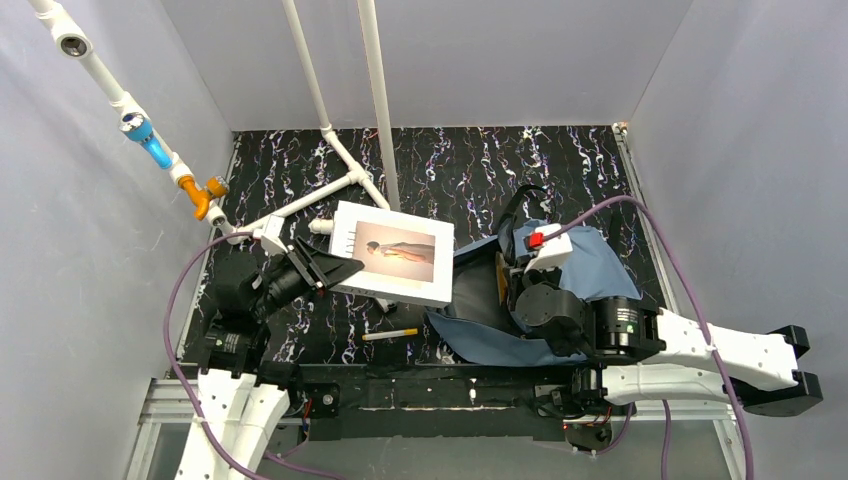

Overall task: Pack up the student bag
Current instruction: Place the book in the student bag.

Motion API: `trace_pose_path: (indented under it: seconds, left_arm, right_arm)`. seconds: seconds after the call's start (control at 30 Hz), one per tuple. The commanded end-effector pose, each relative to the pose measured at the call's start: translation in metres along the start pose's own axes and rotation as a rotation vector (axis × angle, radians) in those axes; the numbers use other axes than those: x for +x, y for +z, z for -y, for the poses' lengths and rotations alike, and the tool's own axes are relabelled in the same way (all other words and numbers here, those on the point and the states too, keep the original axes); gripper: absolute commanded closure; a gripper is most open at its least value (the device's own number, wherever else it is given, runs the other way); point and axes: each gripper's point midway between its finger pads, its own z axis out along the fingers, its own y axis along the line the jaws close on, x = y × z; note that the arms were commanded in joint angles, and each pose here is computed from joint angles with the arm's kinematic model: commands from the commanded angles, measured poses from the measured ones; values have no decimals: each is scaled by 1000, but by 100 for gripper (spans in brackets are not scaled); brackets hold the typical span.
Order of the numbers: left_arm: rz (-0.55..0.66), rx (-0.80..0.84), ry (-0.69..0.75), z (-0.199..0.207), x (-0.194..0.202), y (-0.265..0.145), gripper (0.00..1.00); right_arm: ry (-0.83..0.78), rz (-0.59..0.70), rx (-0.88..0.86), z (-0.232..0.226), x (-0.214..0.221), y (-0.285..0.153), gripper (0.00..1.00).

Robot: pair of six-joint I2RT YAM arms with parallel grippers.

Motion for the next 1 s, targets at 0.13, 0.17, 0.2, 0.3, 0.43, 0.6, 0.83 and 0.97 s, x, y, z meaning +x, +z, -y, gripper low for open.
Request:
trace_pose_path:
  seconds: [0.13,0.17,0.2,0.3,0.43,0.6,0.83,0.97]
  left_arm:
    - [-89,70,-37,14,25,37,76]
    - [-87,59,-35,12,28,46,76]
    - [-94,70,-26,14,33,54,77]
    - [-119,30,4,10,50,75,77]
    - [-182,10,41,15,66,98,77]
    - [-189,49,3,22,68,121,76]
    - [-208,73,5,42,62,144,76]
    - [-218,97,-17,55,59,150,75]
  right_arm:
    - [108,122,-33,-25,-40,7,99]
    - [108,122,-35,-26,-41,7,99]
    - [109,122,-35,-26,-41,6,99]
    - [117,126,-34,-23,-45,4,99]
    - [140,151,-39,-16,-58,-3,99]
    - [131,159,-51,-10,-60,-7,99]
    - [111,145,-101,-15,-58,-10,99]
    - [100,135,-113,-17,-55,-10,99]
